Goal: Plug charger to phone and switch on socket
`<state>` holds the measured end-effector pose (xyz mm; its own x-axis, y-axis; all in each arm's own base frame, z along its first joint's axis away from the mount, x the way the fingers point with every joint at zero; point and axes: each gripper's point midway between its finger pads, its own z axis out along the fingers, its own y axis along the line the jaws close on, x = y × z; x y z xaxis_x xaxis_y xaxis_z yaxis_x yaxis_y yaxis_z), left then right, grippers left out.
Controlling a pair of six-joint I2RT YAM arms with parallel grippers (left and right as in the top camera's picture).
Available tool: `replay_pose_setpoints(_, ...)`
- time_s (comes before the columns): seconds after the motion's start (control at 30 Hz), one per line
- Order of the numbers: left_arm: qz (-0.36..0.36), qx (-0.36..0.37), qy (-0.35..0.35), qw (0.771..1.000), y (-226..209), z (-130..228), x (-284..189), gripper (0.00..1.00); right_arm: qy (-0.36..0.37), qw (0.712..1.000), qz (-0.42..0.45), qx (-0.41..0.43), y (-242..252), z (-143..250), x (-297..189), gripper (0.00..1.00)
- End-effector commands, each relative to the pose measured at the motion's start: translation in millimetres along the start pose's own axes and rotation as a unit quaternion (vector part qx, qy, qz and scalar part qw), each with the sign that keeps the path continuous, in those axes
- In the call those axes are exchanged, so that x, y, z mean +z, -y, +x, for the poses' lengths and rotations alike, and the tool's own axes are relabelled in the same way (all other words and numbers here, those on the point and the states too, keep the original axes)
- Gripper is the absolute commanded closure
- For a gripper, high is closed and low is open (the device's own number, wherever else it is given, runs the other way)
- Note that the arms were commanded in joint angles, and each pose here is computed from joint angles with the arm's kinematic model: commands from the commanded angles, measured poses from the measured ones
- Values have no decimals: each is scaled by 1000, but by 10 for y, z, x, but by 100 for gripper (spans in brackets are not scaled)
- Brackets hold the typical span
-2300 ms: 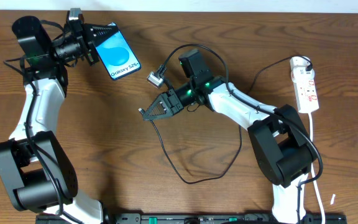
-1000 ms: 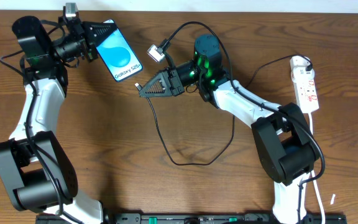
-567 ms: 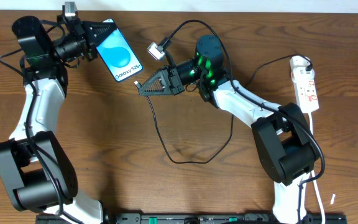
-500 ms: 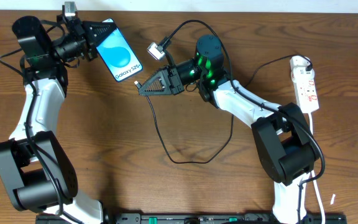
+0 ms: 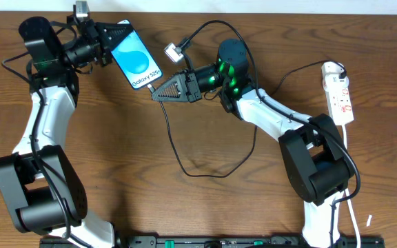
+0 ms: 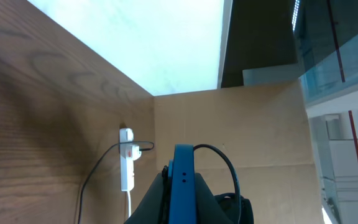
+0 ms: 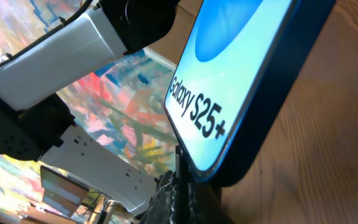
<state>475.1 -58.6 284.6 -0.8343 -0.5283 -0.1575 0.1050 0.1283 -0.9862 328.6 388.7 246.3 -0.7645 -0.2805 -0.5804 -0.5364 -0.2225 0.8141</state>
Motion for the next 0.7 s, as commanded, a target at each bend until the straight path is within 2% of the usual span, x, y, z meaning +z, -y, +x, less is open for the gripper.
replay_pose_setpoints(0.0,8,25,2,1000,169,-4,-18,92,17,1000,10,5,79,-52,-18,99)
replay_pose_setpoints(0.67,4,25,15,1000,157,-51,-23,93,42,999,23,16,127,-138,-28,99)
